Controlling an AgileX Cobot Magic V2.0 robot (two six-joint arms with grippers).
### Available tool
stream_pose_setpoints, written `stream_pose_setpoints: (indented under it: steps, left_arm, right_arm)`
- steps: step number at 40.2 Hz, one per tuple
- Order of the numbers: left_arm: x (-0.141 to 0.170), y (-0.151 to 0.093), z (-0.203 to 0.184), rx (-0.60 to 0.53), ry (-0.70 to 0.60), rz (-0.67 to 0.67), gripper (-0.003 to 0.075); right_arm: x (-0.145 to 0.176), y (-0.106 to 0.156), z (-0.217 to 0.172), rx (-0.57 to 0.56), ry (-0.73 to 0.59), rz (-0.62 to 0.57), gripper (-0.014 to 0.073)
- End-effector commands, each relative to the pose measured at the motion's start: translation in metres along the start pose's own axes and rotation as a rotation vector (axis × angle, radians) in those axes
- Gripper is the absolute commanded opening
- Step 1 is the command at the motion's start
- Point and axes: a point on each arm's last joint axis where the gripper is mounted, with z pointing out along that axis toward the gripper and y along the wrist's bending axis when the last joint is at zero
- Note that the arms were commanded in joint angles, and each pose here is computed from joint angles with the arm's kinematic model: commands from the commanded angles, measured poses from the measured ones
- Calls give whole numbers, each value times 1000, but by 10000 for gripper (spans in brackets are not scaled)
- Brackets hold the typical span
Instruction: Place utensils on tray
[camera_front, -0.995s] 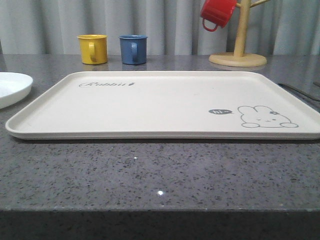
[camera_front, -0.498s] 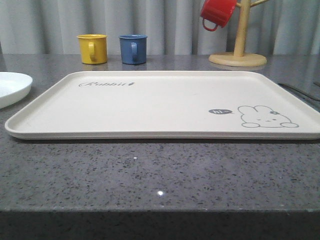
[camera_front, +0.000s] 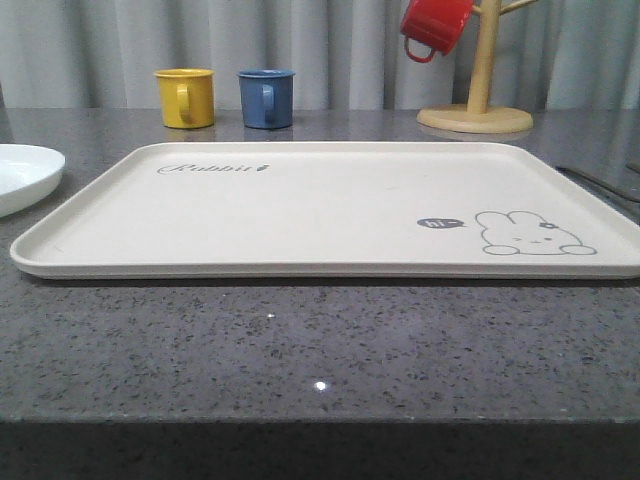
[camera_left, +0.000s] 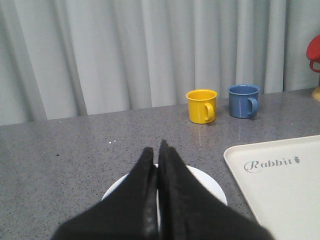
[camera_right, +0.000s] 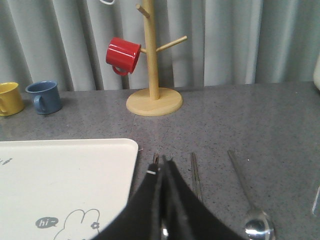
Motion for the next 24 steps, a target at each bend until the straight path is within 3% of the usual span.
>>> stream_pose_setpoints:
  steps: [1, 9, 13, 17, 19, 21, 24]
  left_arm:
    - [-18, 3, 6, -13, -70, -7, -18]
    - [-18, 3, 7, -13, -70, -7, 1]
    - [-18, 3, 7, -13, -70, -7, 158]
    - [-18, 3, 7, -13, -70, -7, 429]
    - [-18, 3, 7, -13, -71, -7, 544]
    - [-18, 3, 7, -13, -71, -7, 603]
    - [-18, 3, 7, -13, -71, -7, 622]
  right_arm:
    - [-21, 1, 7, 7, -85, 0, -69]
    - [-21, 0, 8, 8, -84, 0, -69]
    - [-21, 0, 8, 8, -84, 0, -37]
    - [-21, 0, 8, 8, -78, -1, 144]
    - [-21, 0, 8, 8, -76, -1, 281]
    - [-20, 0, 8, 8, -75, -1, 403]
    - [-20, 0, 8, 8, -76, -1, 566]
